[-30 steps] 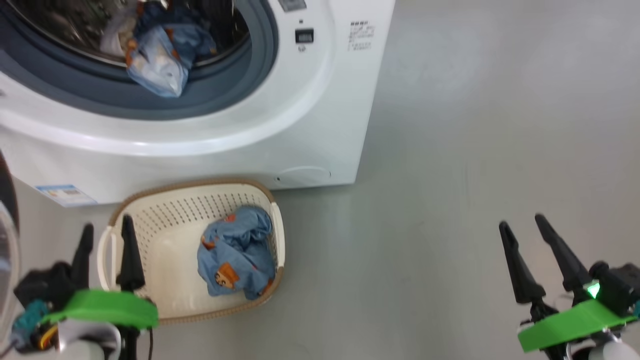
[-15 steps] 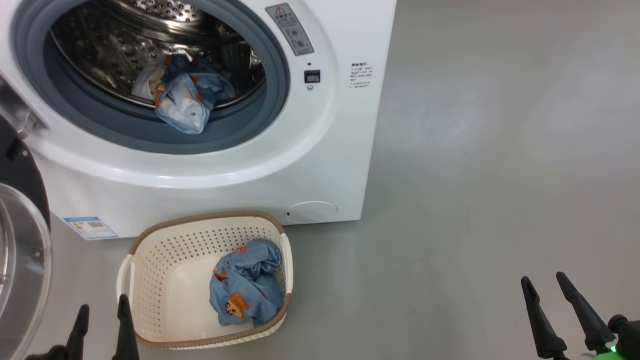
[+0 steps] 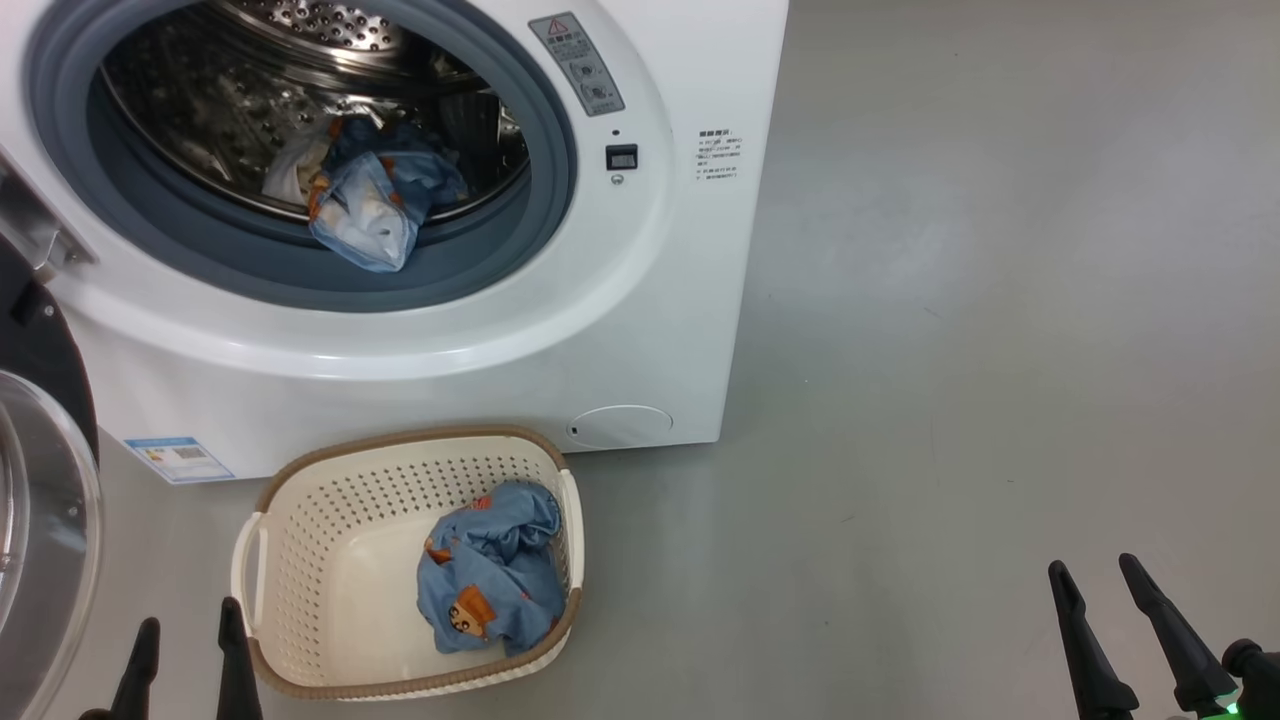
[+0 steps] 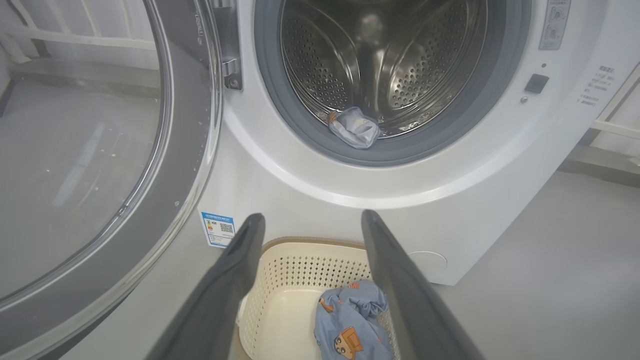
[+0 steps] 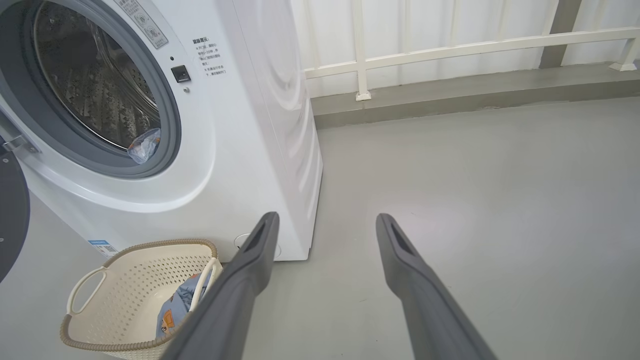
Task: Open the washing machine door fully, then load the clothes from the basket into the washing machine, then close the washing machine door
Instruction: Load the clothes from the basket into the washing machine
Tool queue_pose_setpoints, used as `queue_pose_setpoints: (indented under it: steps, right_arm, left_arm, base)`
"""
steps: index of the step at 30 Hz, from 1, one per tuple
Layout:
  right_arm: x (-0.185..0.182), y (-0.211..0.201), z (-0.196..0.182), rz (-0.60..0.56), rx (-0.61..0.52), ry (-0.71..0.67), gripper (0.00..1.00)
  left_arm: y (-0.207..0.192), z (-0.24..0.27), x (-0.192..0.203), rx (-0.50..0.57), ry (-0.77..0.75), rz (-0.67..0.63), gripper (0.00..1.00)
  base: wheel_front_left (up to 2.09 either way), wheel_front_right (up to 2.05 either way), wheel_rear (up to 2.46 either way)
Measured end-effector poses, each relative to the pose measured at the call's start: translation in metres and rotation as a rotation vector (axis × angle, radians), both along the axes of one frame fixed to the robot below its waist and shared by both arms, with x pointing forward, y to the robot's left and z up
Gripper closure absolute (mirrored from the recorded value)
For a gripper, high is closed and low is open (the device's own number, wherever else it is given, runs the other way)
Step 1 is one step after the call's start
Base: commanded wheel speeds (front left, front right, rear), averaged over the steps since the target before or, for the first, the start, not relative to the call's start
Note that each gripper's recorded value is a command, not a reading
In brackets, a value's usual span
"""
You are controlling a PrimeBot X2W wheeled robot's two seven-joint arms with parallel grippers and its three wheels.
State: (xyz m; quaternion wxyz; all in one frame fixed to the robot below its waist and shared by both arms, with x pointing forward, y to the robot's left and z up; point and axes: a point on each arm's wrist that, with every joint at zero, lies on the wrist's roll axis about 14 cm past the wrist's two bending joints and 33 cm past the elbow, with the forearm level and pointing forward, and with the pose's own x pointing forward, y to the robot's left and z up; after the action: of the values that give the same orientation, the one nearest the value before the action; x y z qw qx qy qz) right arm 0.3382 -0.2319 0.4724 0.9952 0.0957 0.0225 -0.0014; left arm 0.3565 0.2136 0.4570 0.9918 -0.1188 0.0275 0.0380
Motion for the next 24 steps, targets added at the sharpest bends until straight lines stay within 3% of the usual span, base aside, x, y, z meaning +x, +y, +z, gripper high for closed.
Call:
queue_pose_setpoints:
  steps: [9,24]
  right_arm:
    - [0.005,0.001,-0.004,0.004,0.001,0.011,0.00]
    - [0.045,0.014,-0.001,0.035,0.016,-0.020,0.00]
  left_arm:
    - [-0.001,-0.007,0.002,-0.004,0.019,0.000,0.00]
    - [-0.022,-0.032,0.036,-0.085,0.075,-0.038,0.00]
  base:
    - [0.00,0.00,0.00]
    - [0.00,0.00,0.00]
